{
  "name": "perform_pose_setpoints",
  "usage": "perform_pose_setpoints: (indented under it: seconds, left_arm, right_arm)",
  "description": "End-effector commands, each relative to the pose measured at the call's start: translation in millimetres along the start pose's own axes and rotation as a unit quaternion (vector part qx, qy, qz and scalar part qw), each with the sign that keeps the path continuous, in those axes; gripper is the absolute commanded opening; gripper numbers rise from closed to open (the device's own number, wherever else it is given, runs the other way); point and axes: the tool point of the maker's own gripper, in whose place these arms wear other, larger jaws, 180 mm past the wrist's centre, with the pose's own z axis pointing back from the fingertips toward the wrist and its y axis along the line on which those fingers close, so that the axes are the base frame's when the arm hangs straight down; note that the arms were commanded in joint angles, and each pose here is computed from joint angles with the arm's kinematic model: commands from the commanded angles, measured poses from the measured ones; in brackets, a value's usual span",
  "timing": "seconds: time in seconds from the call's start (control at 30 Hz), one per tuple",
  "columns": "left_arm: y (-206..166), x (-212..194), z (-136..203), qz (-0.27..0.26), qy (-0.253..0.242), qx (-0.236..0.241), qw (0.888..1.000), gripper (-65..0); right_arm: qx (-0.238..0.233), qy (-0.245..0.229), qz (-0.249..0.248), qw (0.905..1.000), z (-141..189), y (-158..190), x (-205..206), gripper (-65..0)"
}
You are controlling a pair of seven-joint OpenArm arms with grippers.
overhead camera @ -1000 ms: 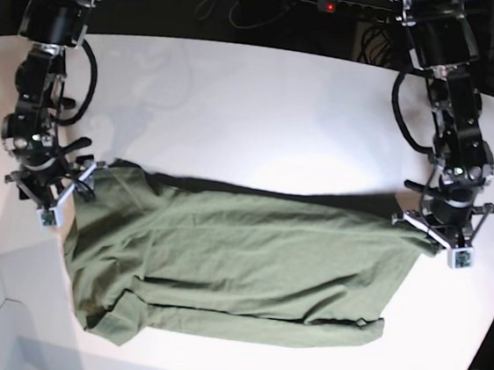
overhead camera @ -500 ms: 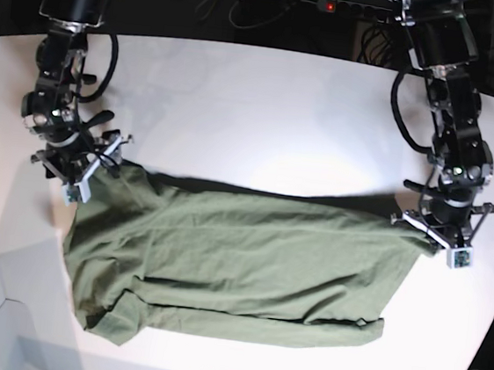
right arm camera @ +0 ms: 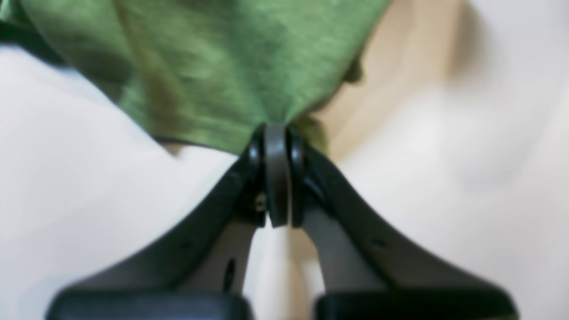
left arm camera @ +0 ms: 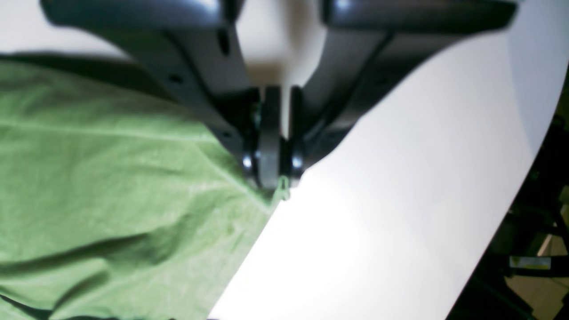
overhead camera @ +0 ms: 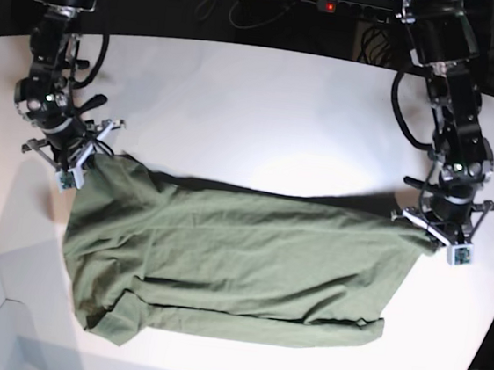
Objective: Layout the t-shirt on the table in an organized manner, then fold the t-shirt properly
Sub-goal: 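Drag the shirt corners away from its hem with both grippers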
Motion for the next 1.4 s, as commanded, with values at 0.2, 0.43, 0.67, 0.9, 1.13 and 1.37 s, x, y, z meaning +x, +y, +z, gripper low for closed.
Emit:
perform_pose_setpoints:
  seconds: [0.2, 0.43, 0.67, 0.9, 1.13, 1.37]
  left_arm:
    - [7.8, 23.0, 22.0, -0.014, -0.046, 0.01, 0.999, -64.6]
    - [11.2, 19.3, 47.7, -0.034, -0.056, 0.014, 0.998, -64.6]
    - [13.6, -3.2, 55.2, -0.042, -0.032, 0.014, 0.998, -64.6]
    - [6.0, -23.0, 58.8, -0.035, -0.01, 0.007, 0.999, -64.6]
    - [7.5, -78.5, 46.9, -0.028, 0.062, 0.003, 0.998, -64.6]
    - [12.4, -90.4, 56.4, -0.037, 0.074, 0.006, 0.997, -64.6]
  right_arm:
    - [-0.051, -0.08, 0.007, 0.9955, 46.8, -21.1, 40.6, -65.0]
    - [-0.067, -0.06, 0.003, 0.9959, 83.4, -11.9, 7.8, -65.0]
    - [-0.059, -0.025, 0.001, 0.998, 114.9, 12.0, -29.7, -65.0]
    - [-0.031, -0.021, 0.008, 0.9993, 131.0, 28.1, -36.5, -65.0]
    - [-0.013, 0.048, 0.004, 0.9987, 134.0, 38.1, -72.2, -65.0]
    - [-0.001, 0.089, -0.002, 0.996, 140.5, 46.0, -98.9, -65.0]
